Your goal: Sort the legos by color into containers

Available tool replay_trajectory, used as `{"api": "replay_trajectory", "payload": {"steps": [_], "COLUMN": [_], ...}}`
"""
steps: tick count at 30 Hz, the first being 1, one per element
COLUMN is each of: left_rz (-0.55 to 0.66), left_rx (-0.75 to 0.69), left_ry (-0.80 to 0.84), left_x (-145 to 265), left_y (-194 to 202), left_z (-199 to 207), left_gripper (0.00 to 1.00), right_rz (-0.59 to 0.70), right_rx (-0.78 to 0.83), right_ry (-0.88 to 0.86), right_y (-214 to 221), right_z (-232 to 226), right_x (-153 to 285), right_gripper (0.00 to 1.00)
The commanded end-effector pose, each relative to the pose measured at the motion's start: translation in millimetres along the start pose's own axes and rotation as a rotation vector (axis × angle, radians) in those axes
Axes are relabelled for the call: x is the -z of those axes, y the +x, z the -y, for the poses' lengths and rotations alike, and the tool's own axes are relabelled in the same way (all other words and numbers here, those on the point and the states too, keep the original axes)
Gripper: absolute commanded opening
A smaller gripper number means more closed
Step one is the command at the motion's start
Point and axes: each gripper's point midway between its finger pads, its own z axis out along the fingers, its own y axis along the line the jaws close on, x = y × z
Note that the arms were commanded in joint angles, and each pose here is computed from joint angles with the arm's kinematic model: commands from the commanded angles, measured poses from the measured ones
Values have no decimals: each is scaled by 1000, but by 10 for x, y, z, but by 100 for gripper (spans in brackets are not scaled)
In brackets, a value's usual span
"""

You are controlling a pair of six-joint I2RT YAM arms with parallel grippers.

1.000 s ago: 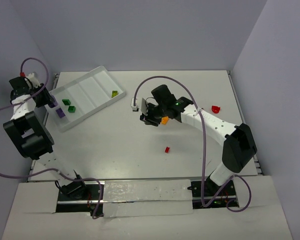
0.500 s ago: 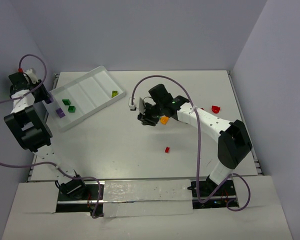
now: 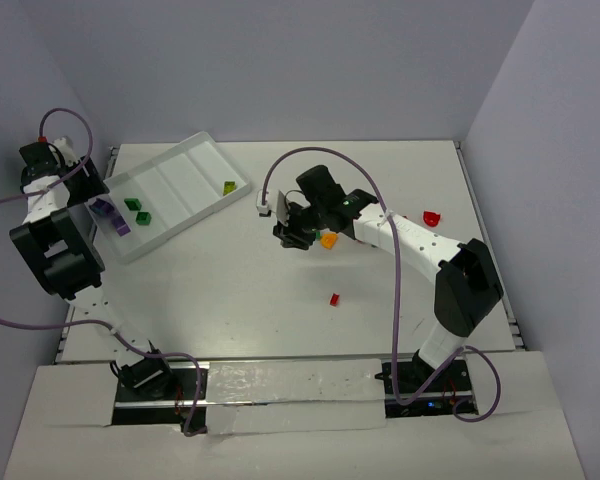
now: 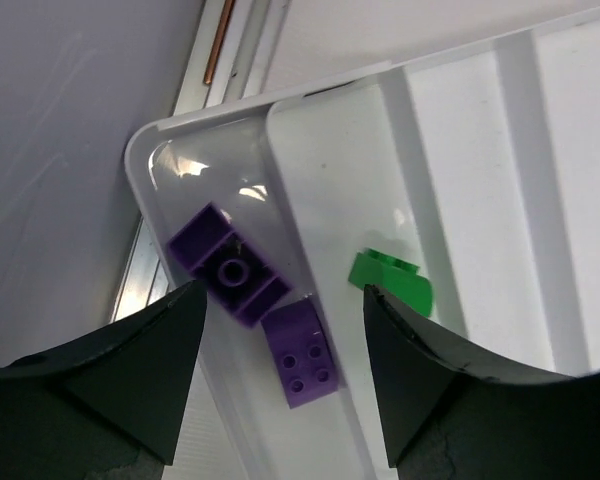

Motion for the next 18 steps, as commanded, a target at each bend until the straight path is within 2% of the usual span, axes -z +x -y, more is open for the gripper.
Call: {"api": "replay_trajectory", "payload": {"steps": [1,3,4,6,7,8,9,11,13,16,18], "left_rz": [79,82,83,43,15,-39,-99,-152,-217,-241,-250], "left_rx": [34,55,73,117,130,144,190,140,118,8,-10], "left_ry": [143,356,378,642,736,885,955,1076,1114,1176,1203], "left_x": [314,585,669,1041,1184,1431,1610,1868,2020,2356,2518], "left_y": [-432,-483,-477,-332,-224,-6,205,513,832,1181,1299], "left_z": [322,754,836,1434,1661,2058,2237,2747,3009,3458,3631], "left_gripper": [74,75,75,76,76,76,76,77,77,80,82], "right_rz": [131,169,187,228,239,263,279,316,327,336,340], "right_rx": [-24,-50,-60,-87,-99,-118,-129,-130,-139,-125,-117], "right_ry": [48,39,32,7,-4,-19,-27,-58,-71,-78,-82], "right_y": [-461,-568,-614,-715,-747,-815,-862,-989,-1045,-1087,-1105], "right_z": [147,119,100,53,30,4,-8,-57,-70,-82,-95], "right_x": [179,234,255,296,299,327,349,414,444,483,500], "right_gripper": [0,0,0,0,0,0,0,0,0,0,0]}}
